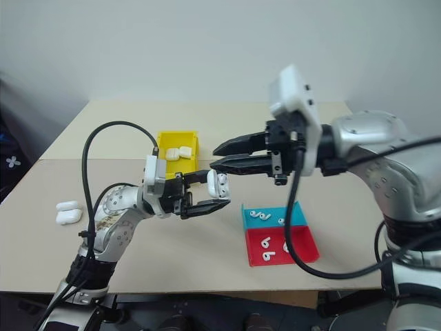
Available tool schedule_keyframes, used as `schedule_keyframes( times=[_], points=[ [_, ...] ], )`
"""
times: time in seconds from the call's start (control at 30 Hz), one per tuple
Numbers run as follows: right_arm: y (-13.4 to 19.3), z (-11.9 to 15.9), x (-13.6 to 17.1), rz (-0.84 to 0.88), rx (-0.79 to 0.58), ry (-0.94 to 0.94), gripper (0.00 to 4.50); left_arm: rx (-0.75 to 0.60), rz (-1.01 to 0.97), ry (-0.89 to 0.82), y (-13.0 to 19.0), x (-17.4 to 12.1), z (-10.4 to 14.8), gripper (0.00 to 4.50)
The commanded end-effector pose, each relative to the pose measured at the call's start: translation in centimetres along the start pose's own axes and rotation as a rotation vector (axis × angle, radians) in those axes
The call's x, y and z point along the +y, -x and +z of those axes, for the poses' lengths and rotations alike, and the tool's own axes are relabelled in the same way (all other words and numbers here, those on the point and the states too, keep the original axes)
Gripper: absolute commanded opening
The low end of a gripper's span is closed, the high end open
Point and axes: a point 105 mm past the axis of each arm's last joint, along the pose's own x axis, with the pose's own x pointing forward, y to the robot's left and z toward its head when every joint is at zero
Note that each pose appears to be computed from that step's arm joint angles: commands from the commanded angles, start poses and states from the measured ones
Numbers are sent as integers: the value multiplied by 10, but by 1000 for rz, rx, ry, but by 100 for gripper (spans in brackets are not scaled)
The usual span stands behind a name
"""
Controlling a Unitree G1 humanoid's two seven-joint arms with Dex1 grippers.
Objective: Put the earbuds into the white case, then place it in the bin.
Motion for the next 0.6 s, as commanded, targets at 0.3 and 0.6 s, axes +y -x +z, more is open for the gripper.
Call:
schedule_keyframes(
  times=[0.3, 0.6],
  points=[
    [-37, 1, -10, 81, 152, 217, 2, 46, 20, -29, -7, 8, 8, 280],
    [-36, -23, -13, 86, 297, 320, 2, 20, 43, -40, -7, 9, 13, 280]
  ],
)
